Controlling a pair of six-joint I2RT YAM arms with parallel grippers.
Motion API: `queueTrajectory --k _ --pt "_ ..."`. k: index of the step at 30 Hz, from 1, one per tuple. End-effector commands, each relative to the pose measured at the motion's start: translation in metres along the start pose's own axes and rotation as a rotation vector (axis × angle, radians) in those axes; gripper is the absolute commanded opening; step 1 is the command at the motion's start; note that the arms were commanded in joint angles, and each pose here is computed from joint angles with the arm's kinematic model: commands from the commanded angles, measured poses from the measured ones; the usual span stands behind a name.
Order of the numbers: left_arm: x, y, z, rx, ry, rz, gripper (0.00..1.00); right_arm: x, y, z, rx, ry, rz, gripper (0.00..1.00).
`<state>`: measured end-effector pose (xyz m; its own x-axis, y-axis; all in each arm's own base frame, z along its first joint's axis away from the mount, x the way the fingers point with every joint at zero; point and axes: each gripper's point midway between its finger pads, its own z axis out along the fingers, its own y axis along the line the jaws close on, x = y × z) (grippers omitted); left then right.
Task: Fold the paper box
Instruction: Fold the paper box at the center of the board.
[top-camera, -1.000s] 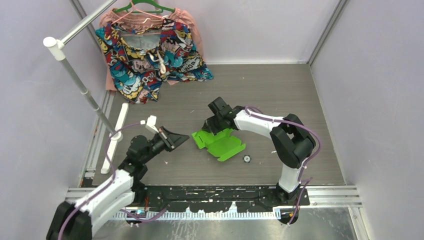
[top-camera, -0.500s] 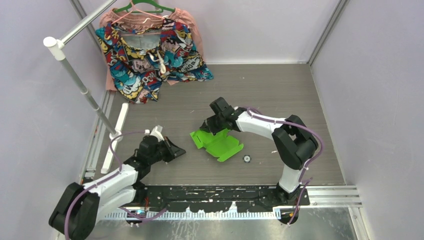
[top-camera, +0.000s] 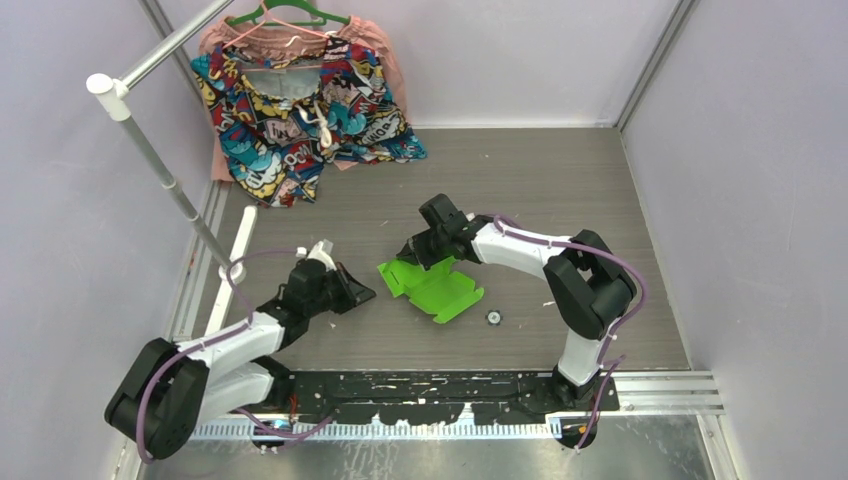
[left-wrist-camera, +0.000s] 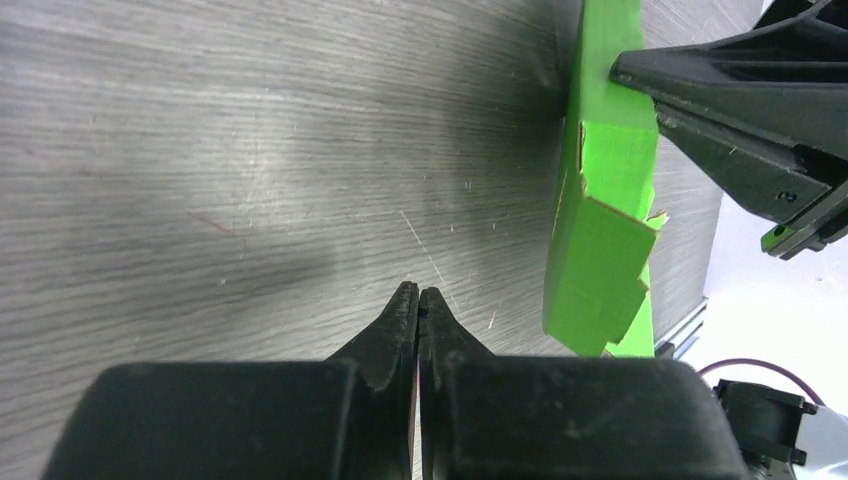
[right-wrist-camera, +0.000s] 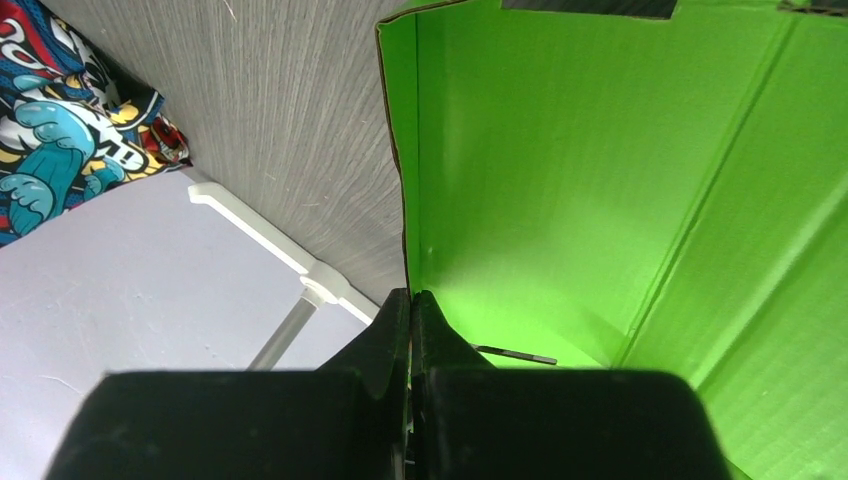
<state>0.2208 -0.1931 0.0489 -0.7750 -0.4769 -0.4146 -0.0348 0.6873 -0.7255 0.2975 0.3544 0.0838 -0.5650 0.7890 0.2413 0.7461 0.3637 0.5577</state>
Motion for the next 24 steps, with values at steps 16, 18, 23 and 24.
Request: queueTrajectory --k 16,18,23,24 --pt "-0.032 -0.045 0.019 0.076 -0.047 0.077 0.00 -0.001 -0.007 0.017 0.052 0.005 -0.039 0.01" --pt "-0.034 -0.048 0.020 0.079 -0.046 0.081 0.00 -0.001 -0.009 0.019 0.062 0.001 -0.046 0.01" --pt "-0.034 -0.054 0.026 0.081 -0.038 0.094 0.00 0.000 -0.012 0.025 0.085 -0.006 -0.062 0.01" --pt "-0.033 -0.055 0.027 0.080 -0.034 0.098 0.00 0.001 -0.014 0.027 0.092 -0.007 -0.066 0.01"
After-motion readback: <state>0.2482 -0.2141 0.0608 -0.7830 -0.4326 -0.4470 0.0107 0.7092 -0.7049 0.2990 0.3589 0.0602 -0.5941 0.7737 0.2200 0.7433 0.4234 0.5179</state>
